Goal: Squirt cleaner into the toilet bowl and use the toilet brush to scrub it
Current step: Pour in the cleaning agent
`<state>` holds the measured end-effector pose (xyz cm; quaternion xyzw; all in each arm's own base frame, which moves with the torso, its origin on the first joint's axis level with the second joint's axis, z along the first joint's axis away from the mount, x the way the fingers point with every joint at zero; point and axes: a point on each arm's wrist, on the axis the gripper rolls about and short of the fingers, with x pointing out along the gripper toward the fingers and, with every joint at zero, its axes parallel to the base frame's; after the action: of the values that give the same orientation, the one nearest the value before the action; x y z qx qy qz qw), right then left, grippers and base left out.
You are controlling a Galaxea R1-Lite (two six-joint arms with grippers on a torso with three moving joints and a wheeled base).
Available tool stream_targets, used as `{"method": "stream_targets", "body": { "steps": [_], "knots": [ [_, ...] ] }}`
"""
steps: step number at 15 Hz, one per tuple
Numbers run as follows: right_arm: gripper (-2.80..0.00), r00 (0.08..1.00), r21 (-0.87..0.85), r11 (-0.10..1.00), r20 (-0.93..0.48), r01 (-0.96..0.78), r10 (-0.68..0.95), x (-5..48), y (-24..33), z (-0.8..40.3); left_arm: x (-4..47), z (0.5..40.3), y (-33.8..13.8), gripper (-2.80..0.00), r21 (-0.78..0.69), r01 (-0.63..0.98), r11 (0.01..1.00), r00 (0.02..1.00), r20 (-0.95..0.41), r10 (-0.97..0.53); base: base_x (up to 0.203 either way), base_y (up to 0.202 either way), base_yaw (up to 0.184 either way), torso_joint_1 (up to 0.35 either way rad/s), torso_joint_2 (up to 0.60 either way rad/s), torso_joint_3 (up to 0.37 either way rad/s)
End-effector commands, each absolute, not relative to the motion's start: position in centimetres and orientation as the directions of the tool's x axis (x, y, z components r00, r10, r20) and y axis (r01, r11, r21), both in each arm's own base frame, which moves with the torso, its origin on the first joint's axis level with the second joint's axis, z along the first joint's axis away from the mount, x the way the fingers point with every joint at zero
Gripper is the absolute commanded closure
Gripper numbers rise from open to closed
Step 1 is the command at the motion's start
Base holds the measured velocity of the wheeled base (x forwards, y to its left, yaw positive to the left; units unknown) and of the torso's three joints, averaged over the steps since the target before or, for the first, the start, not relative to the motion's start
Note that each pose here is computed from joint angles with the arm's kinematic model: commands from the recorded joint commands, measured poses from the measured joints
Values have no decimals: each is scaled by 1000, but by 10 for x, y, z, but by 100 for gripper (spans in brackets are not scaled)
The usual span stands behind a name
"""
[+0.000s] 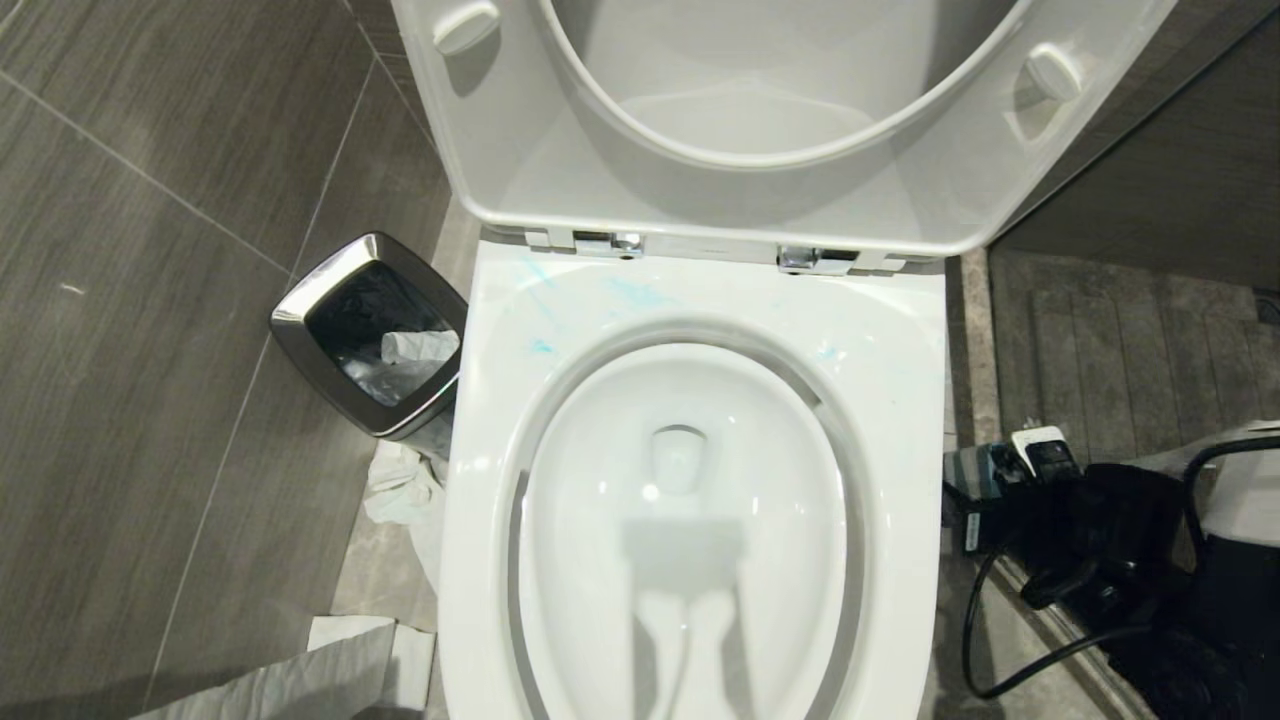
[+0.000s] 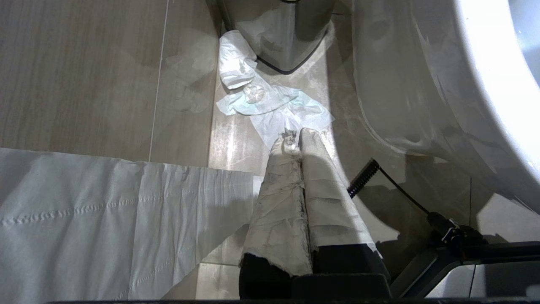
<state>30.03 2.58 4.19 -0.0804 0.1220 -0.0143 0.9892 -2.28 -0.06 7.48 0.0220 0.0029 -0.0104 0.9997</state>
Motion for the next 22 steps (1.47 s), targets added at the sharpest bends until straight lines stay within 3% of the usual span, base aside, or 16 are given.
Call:
{"method": "stream_targets", "body": {
  "steps": [1,15,22],
  "knots": [
    [-280,973,-160,987,-226,12,-48,317,28,33,-23,74,-1,0,44,20,999,1000,-9,-20,0,0,0,0,0,0],
    [-280,997,-72,997,68,33,-28,430,48,26,-23,74,-1,0,44,20,999,1000,-9,-20,0,0,0,0,0,0],
    [-280,976,-132,990,218,53,-24,478,57,18,-23,74,-1,0,43,20,999,1000,-9,-20,0,0,0,0,0,0]
  ]
}}
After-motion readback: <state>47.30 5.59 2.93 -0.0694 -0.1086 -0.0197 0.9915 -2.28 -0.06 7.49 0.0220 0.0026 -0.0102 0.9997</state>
